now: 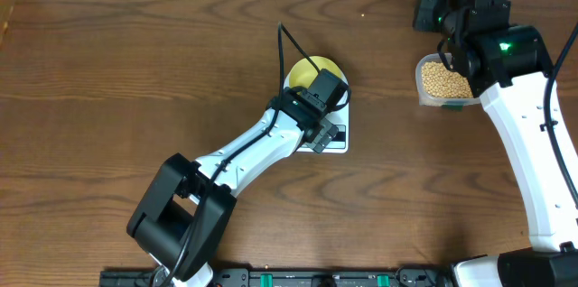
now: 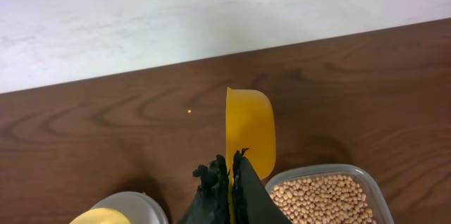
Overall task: Scoop item into bowl and weigh 50g on scale
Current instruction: 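Lift the left gripper off the scale and retract it left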
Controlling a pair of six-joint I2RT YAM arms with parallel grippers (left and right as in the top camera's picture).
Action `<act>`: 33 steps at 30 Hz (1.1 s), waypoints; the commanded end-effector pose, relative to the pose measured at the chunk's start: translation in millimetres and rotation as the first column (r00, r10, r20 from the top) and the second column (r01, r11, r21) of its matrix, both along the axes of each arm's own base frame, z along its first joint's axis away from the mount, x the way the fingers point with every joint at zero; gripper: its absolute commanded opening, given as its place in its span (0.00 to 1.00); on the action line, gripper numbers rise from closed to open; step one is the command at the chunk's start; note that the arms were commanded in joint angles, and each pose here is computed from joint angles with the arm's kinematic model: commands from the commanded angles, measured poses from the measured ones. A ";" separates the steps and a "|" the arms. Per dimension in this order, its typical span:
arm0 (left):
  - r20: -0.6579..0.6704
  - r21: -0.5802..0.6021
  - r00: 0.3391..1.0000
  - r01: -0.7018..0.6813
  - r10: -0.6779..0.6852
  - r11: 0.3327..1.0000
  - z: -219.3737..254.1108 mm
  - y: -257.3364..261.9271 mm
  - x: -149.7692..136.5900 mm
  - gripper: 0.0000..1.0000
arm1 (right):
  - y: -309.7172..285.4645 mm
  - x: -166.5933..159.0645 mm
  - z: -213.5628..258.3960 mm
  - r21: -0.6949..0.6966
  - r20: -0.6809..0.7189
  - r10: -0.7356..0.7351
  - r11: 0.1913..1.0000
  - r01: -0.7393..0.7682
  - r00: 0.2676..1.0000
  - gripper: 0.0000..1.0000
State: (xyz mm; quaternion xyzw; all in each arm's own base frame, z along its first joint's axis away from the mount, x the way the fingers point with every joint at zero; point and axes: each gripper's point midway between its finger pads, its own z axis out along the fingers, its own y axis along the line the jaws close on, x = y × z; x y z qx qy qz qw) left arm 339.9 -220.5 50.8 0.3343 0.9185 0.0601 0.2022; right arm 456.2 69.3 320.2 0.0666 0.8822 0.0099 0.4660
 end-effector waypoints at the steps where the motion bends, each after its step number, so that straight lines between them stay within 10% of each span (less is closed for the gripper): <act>1: 0.012 0.004 1.000 -0.004 0.004 1.000 4.2 3.6 0.2 0.98 | 8.3 -3.0 11.1 0.022 0.021 0.047 0.999 -0.047 0.999 0.01; 33: 0.090 -0.040 0.996 0.016 -0.012 0.999 62.8 16.2 -6.1 0.98 | 14.9 14.0 41.7 0.028 0.162 0.074 0.996 -0.079 0.984 0.01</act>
